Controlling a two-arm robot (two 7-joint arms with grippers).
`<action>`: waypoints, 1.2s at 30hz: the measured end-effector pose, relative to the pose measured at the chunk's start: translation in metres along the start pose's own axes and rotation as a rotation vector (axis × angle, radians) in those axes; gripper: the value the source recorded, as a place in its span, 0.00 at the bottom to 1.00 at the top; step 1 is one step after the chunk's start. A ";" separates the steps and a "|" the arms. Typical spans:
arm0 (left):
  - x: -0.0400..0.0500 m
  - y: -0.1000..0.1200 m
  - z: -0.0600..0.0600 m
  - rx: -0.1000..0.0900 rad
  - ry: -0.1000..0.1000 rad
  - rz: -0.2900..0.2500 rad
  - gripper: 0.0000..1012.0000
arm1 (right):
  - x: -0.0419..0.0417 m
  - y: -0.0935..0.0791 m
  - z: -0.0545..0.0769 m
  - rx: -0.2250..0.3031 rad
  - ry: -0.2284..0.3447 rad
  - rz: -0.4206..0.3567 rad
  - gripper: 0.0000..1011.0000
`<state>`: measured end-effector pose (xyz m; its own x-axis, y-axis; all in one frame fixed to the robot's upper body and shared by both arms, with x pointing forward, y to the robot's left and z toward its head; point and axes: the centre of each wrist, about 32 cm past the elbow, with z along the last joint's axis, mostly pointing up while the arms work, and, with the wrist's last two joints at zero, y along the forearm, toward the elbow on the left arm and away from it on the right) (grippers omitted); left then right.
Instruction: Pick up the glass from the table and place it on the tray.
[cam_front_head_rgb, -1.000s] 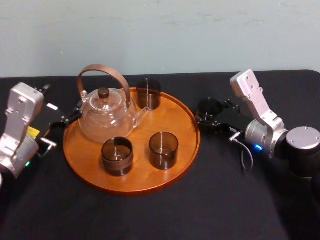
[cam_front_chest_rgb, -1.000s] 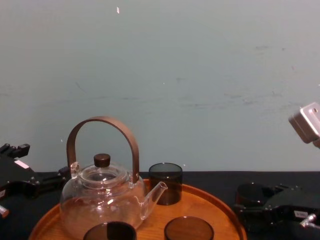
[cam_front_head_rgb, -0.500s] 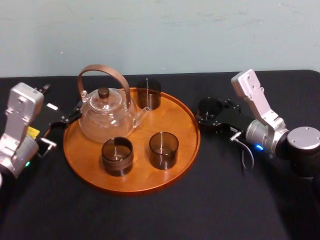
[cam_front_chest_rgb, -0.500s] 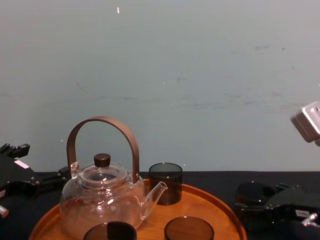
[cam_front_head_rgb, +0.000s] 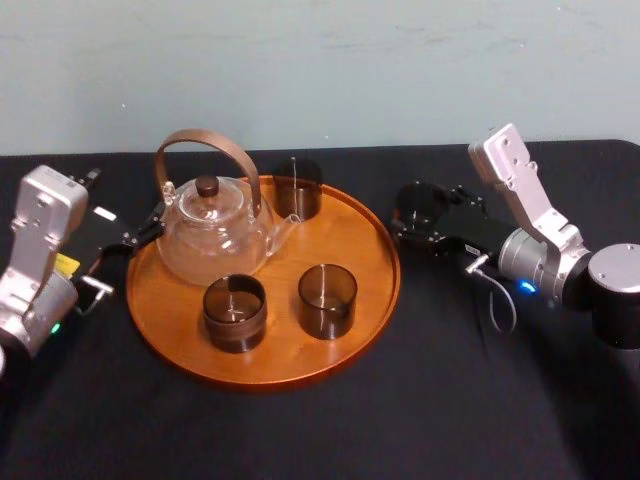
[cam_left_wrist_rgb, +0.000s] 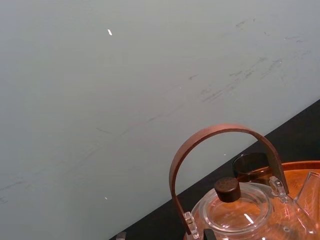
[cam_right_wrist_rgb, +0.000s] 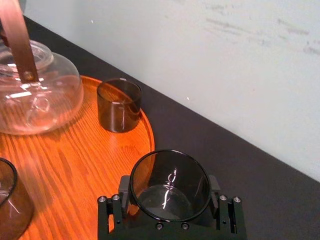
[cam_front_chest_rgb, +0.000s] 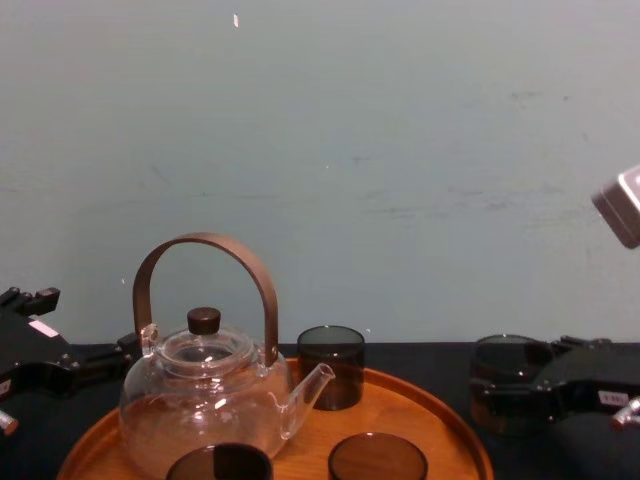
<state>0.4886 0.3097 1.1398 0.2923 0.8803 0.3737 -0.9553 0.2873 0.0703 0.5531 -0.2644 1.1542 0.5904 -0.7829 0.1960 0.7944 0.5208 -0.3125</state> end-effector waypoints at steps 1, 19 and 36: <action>0.0000 0.000 0.000 0.000 0.000 0.000 0.99 | -0.0003 0.000 0.001 0.002 -0.002 0.001 0.91; 0.0000 0.000 0.000 0.000 0.000 0.000 0.99 | -0.0127 0.015 0.013 0.030 -0.013 0.049 0.91; 0.0000 0.000 0.000 0.000 0.000 0.000 0.99 | -0.0285 0.043 0.017 0.036 -0.030 0.107 0.91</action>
<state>0.4886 0.3097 1.1398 0.2922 0.8803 0.3737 -0.9553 0.2873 0.0703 0.5728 -0.2140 1.1512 0.6758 -0.7119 0.1911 0.7309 0.6134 -0.2992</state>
